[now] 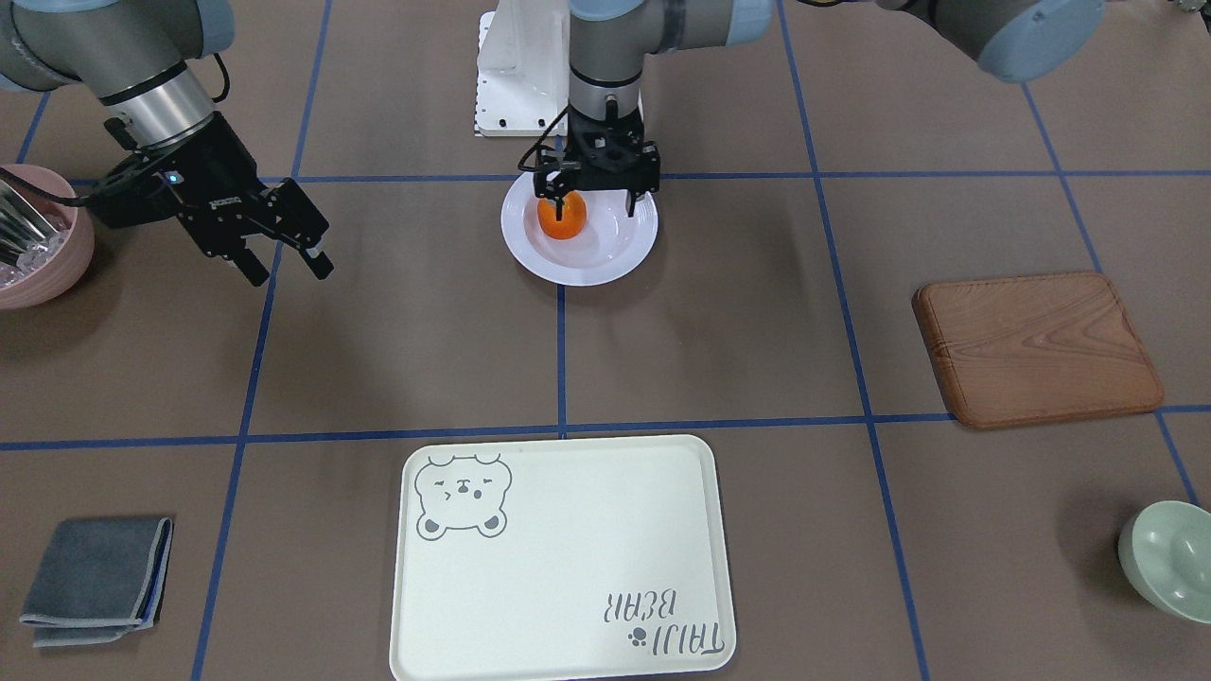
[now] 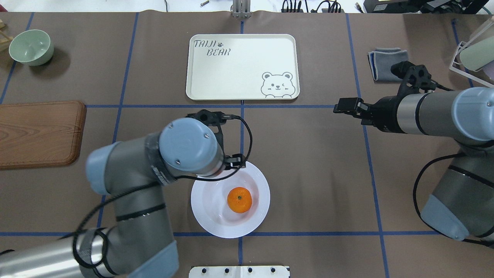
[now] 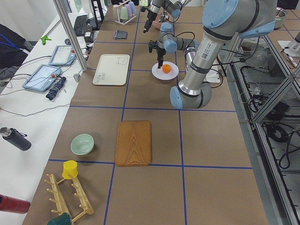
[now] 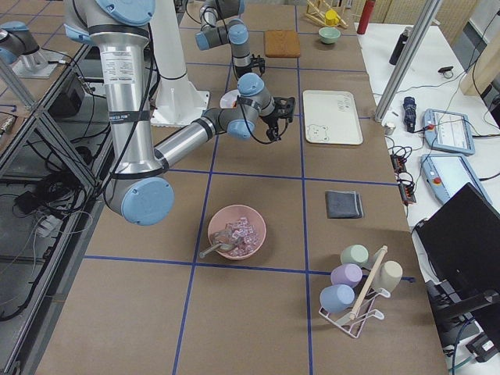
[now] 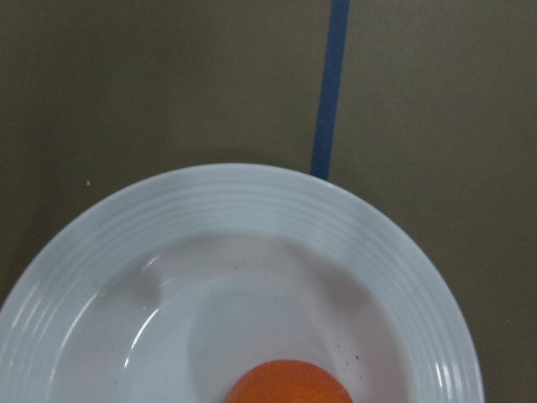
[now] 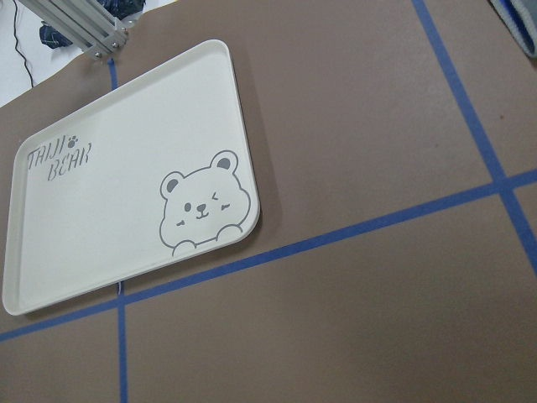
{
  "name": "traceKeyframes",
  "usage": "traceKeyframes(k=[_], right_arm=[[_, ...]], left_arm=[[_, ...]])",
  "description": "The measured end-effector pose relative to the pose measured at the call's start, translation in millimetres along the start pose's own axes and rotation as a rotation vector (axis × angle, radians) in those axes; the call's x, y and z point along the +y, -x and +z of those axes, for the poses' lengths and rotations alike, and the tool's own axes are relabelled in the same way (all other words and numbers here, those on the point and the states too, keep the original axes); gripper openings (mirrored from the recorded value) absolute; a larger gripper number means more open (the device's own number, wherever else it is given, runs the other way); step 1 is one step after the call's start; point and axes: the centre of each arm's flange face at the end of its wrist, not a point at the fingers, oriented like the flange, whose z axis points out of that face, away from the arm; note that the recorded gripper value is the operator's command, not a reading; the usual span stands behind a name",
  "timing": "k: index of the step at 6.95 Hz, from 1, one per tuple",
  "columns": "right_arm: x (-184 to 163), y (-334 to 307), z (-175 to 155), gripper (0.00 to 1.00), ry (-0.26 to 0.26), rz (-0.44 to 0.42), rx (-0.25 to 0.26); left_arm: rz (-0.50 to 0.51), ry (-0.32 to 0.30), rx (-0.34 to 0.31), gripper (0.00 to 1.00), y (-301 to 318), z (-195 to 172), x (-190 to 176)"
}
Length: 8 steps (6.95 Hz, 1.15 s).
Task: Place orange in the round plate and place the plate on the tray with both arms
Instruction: 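Withdraw the left arm while the right gripper reaches to the plate's rim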
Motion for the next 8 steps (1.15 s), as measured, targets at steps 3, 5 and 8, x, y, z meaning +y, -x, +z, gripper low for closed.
traceKeyframes(k=[3, 5, 8], right_arm=[[95.1, 32.3, 8.1, 0.98, -0.05, 0.15, -0.072], [155.3, 40.7, 11.6, 0.97, -0.045, 0.274, -0.121], [216.7, 46.7, 16.1, 0.98, -0.013, 0.445, -0.147]], left_arm=[[0.188, 0.025, -0.1, 0.99, 181.2, -36.5, -125.4], [0.247, 0.059, -0.139, 0.99, 323.7, -67.9, -181.2], [0.195, 0.12, -0.16, 0.99, 532.6, -93.1, -195.7]])
